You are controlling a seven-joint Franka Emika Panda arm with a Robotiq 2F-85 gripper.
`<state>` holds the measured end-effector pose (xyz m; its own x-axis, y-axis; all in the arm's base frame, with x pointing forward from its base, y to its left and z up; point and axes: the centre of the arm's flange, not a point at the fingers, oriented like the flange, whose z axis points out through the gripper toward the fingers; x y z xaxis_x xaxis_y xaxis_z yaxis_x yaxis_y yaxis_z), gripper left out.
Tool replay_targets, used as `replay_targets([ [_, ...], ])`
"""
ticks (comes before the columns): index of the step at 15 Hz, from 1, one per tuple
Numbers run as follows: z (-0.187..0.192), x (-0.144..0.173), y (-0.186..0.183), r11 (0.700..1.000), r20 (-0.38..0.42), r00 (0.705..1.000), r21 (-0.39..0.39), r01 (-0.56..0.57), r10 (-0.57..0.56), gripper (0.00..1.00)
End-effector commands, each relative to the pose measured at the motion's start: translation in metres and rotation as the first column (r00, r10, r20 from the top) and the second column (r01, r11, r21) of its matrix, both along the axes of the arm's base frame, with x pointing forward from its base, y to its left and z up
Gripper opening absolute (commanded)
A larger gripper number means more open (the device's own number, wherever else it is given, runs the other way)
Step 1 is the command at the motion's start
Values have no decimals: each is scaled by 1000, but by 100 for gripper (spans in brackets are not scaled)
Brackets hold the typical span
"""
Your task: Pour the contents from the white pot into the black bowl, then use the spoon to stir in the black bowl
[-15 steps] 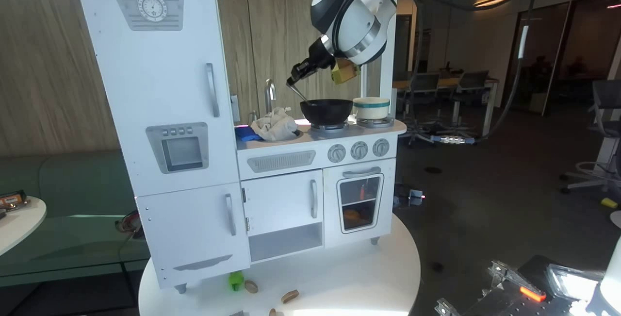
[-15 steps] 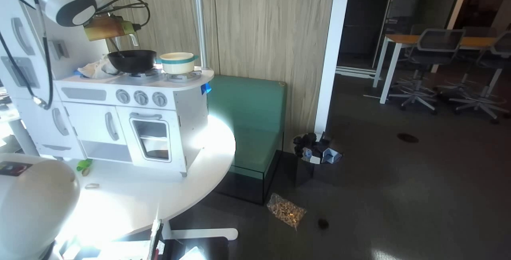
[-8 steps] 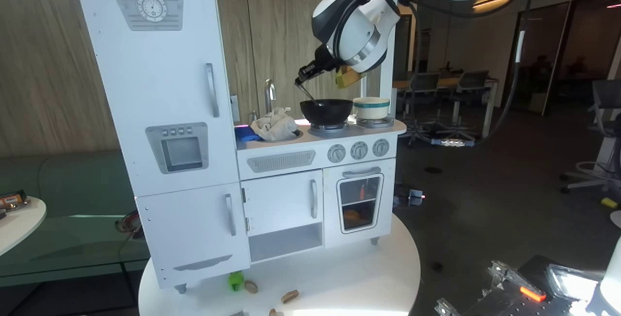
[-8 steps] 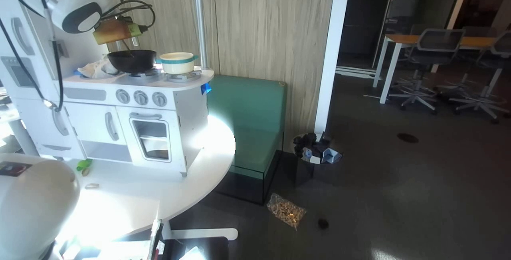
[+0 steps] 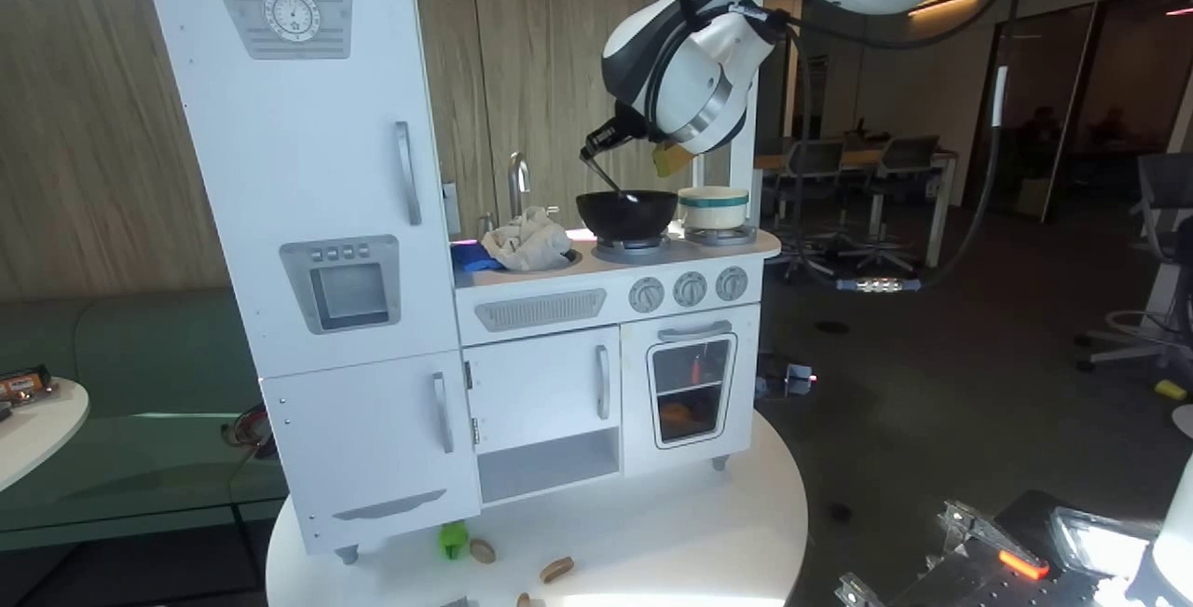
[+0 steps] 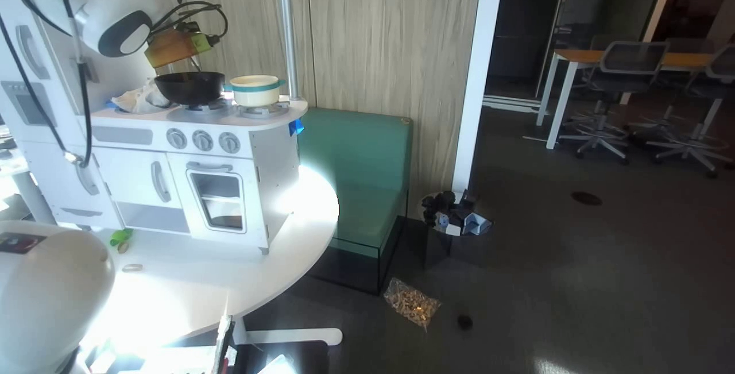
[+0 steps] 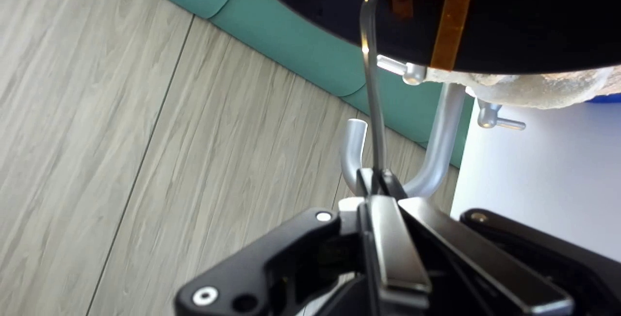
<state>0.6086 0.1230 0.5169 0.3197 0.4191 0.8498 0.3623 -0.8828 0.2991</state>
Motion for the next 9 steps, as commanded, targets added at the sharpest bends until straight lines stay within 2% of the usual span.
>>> replay_targets([
  [1, 5, 0, 5, 996, 50, 998, -77, -36, 40, 5],
  [5, 11, -2, 20, 982, 90, 985, -136, -133, 146, 4],
  [6, 14, -3, 26, 979, 97, 979, -116, -167, 179, 4],
  [9, 23, -4, 43, 985, 112, 979, -46, -165, 169, 5],
])
